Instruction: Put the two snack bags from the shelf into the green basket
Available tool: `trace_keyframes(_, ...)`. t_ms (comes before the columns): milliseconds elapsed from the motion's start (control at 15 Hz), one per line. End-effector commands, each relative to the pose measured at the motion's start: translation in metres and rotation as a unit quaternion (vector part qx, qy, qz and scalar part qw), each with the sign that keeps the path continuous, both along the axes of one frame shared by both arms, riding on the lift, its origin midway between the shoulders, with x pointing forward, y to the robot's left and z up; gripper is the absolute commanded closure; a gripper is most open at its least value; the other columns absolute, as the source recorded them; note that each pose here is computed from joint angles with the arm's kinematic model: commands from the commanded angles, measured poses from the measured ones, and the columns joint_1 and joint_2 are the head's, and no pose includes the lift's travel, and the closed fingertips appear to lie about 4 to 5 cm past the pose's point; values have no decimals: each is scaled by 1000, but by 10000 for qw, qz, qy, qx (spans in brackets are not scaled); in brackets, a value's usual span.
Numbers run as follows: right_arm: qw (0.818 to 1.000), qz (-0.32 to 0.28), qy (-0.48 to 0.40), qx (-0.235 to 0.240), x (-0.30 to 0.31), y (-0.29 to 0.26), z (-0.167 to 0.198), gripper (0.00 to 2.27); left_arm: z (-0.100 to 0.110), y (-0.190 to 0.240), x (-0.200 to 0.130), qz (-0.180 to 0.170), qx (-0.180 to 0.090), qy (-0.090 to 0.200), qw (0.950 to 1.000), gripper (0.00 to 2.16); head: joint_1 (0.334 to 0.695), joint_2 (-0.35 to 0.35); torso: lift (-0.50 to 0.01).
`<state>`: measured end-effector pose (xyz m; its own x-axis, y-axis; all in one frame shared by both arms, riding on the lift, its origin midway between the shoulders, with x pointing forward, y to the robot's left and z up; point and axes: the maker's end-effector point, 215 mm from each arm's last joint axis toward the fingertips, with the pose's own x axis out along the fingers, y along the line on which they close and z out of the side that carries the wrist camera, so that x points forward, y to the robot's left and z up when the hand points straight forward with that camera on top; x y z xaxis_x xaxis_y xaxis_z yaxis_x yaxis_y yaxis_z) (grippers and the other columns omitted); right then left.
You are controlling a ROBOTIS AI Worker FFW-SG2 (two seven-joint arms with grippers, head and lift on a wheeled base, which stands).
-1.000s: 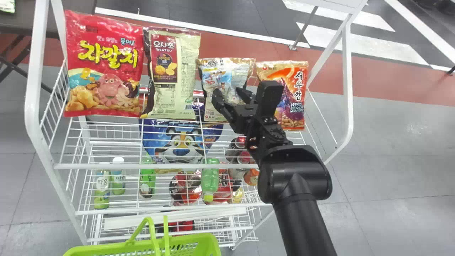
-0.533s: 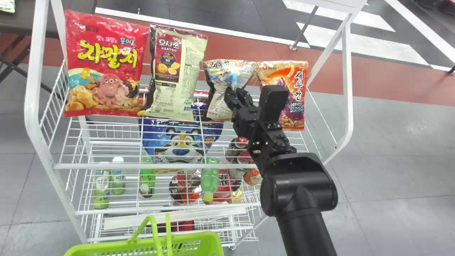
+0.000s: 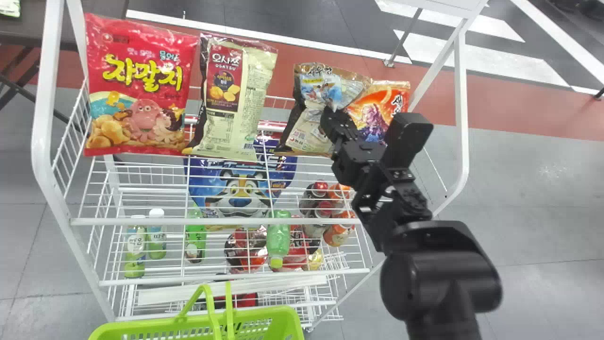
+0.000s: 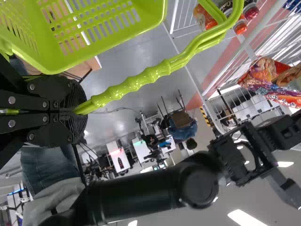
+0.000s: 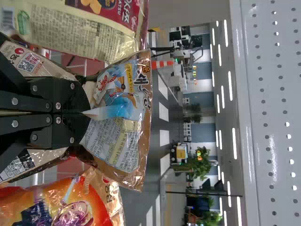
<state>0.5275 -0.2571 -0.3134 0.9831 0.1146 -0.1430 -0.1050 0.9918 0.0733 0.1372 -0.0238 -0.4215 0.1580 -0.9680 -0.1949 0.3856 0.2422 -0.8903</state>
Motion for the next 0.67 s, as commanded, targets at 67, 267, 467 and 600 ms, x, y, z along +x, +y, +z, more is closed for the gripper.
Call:
trace_keyframes(67, 9965, 251, 787, 154, -56, 10, -2, 2243, 12, 0, 2, -34, -16, -95, 9999, 2138, 695, -350, -7)
trace_keyframes(267, 9829, 616, 1680, 432, -114, 22, -15, 2246, 23, 3, 7, -5, -33, -172, 9998, 2138, 695, -350, -7)
trace_keyframes(467, 9585, 798, 2683, 543, -177, 24, -38, 2243, 24, 2, 8, 2, -18, -178, 9998, 2138, 695, -350, -7)
trace_keyframes(600, 9294, 814, 3554, 569, -228, 20, -63, 2243, 23, 2, 8, 4, -8, -176, 9998, 2138, 695, -350, -7)
